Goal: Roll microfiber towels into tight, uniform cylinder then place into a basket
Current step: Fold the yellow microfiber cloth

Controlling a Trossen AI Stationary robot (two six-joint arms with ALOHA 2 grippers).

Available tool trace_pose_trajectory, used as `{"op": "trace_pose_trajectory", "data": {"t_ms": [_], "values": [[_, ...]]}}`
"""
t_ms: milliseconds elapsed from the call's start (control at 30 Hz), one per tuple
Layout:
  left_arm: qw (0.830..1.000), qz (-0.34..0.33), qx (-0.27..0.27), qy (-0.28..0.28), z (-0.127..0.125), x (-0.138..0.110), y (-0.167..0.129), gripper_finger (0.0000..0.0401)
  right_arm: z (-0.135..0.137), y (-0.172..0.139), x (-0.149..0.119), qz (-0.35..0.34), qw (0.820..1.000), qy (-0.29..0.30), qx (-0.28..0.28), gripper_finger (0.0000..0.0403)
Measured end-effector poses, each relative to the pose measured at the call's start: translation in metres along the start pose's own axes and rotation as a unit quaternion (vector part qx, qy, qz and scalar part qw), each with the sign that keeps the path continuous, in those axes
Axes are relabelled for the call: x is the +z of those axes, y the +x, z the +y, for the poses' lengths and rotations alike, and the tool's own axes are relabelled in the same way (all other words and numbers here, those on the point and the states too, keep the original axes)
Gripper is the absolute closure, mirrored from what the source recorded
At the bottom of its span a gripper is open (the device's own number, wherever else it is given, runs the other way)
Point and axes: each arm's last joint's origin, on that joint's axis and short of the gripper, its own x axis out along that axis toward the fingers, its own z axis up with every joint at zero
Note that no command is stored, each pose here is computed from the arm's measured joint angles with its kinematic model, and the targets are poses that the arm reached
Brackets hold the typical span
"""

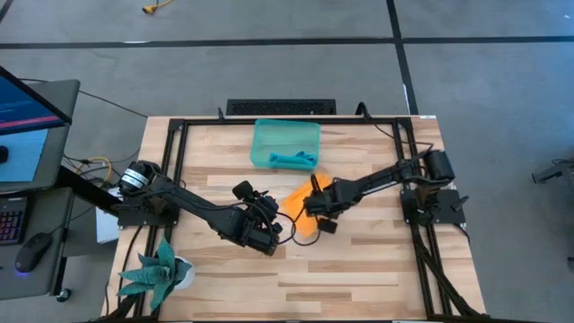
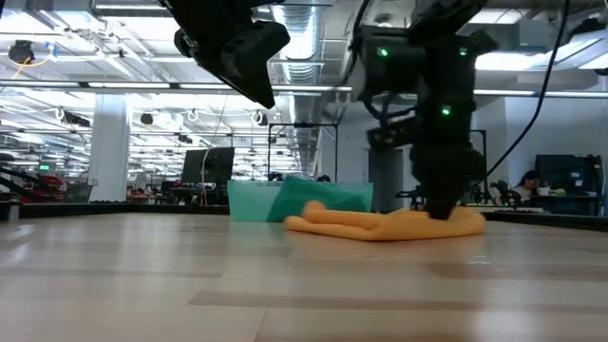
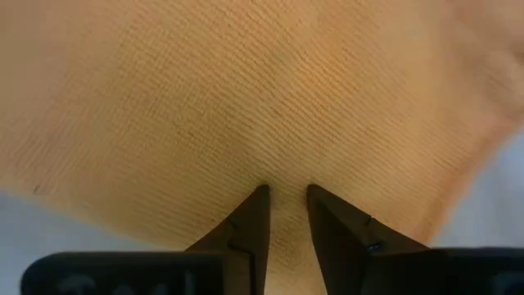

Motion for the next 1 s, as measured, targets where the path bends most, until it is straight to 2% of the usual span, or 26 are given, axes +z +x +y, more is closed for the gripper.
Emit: {"op": "trace_pose_trajectory", "data": {"t_ms": [67, 167, 400, 633, 733, 867, 1000], "values": [[1.000, 0.000, 0.000, 0.000, 0.000, 0.000, 0.000, 0.0248, 0.003, -0.004, -0.004, 0.000, 0.998, -0.015, -0.053, 0.0295], [1.000, 0.000, 0.000, 0.000, 0.000, 0.000, 0.000, 0.0248, 0.012, -0.012, -0.009, -0.017, 0.994, -0.038, -0.097, 0.0295], [1.000, 0.000, 0.000, 0.000, 0.000, 0.000, 0.000, 0.0248, 0.037, -0.030, -0.012, -0.063, 0.987, -0.083, -0.118, 0.0295], [1.000, 0.000, 0.000, 0.000, 0.000, 0.000, 0.000, 0.0248, 0.059, -0.047, 0.007, -0.175, 0.977, -0.097, -0.074, 0.0295], [1.000, 0.000, 0.000, -0.001, 0.000, 0.000, 0.000, 0.0248, 0.060, -0.048, 0.017, -0.210, 0.972, -0.089, -0.055, 0.0295], [1.000, 0.003, -0.002, -0.003, 0.000, 0.000, 0.000, 0.0248, 0.053, -0.045, 0.023, -0.210, 0.974, -0.066, -0.054, 0.0295], [1.000, 0.011, -0.011, -0.003, -0.001, -0.001, 0.000, 0.0248, 0.049, -0.040, 0.023, -0.198, 0.978, -0.049, -0.031, 0.0295]]}}
